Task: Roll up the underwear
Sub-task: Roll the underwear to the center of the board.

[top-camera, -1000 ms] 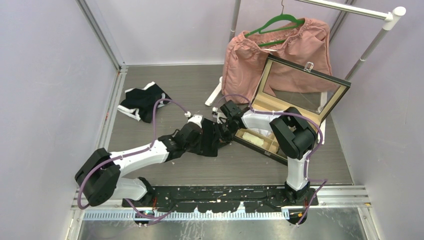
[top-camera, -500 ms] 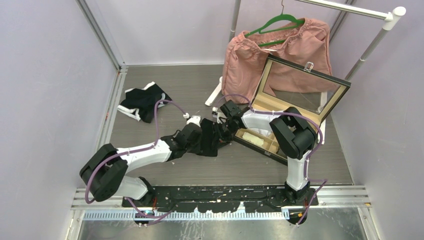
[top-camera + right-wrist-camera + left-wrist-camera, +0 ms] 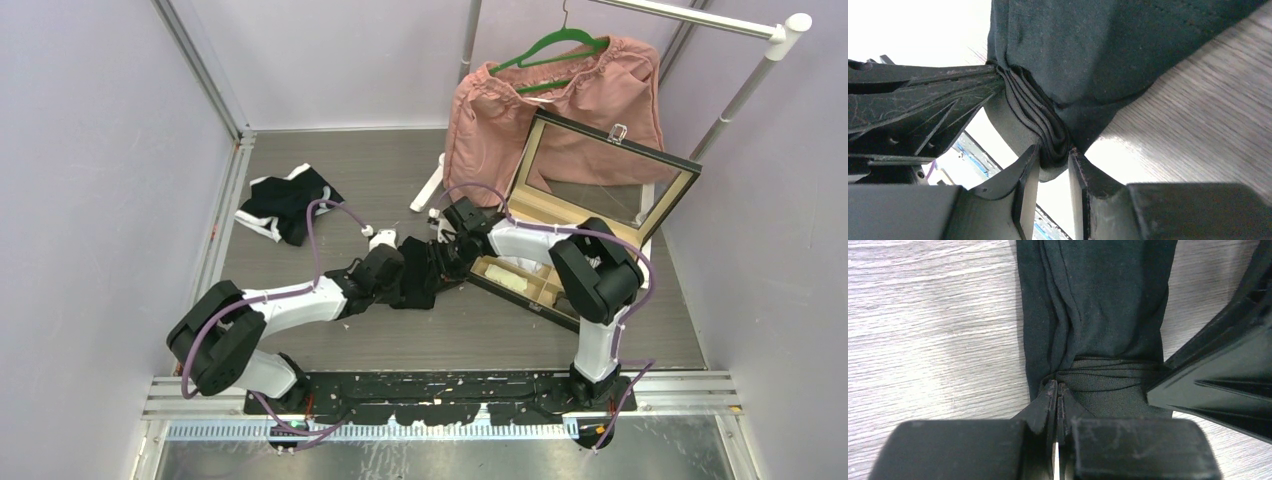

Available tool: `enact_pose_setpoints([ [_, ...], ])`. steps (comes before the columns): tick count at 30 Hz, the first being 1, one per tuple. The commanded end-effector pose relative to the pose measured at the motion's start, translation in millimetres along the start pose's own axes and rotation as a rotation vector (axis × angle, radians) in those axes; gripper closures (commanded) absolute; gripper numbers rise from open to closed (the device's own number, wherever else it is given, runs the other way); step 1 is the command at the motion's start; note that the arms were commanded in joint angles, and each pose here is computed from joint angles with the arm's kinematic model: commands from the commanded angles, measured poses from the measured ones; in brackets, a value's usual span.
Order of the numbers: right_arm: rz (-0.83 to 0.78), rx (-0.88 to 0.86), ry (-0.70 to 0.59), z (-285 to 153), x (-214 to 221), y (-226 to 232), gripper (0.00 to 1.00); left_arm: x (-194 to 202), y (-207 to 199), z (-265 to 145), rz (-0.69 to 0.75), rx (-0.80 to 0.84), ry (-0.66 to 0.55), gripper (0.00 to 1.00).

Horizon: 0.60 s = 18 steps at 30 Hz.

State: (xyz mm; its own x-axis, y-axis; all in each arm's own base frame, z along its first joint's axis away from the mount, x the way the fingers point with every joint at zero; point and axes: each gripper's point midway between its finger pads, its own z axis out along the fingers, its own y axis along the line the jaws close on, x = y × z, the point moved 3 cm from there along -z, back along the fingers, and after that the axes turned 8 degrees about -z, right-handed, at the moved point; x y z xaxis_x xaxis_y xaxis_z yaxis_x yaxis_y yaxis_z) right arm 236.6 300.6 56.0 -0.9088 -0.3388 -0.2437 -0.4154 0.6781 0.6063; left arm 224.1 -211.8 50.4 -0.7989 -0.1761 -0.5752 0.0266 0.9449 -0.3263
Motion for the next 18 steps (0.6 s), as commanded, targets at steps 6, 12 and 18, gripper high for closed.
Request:
enact_pose_setpoints([
  [6, -0.029, 0.093, -0.064, -17, -6, -4, 0.67, 31, 37, 5, 0.035, -0.14, 0.104, 0.99],
  [12, -0.025, 0.137, -0.046, -12, -2, -16, 0.69, 34, 36, 7, 0.035, -0.134, 0.118, 0.99],
  [18, -0.029, 0.167, -0.022, -6, 6, -25, 0.7, 36, 36, 8, 0.034, -0.131, 0.127, 0.99],
])
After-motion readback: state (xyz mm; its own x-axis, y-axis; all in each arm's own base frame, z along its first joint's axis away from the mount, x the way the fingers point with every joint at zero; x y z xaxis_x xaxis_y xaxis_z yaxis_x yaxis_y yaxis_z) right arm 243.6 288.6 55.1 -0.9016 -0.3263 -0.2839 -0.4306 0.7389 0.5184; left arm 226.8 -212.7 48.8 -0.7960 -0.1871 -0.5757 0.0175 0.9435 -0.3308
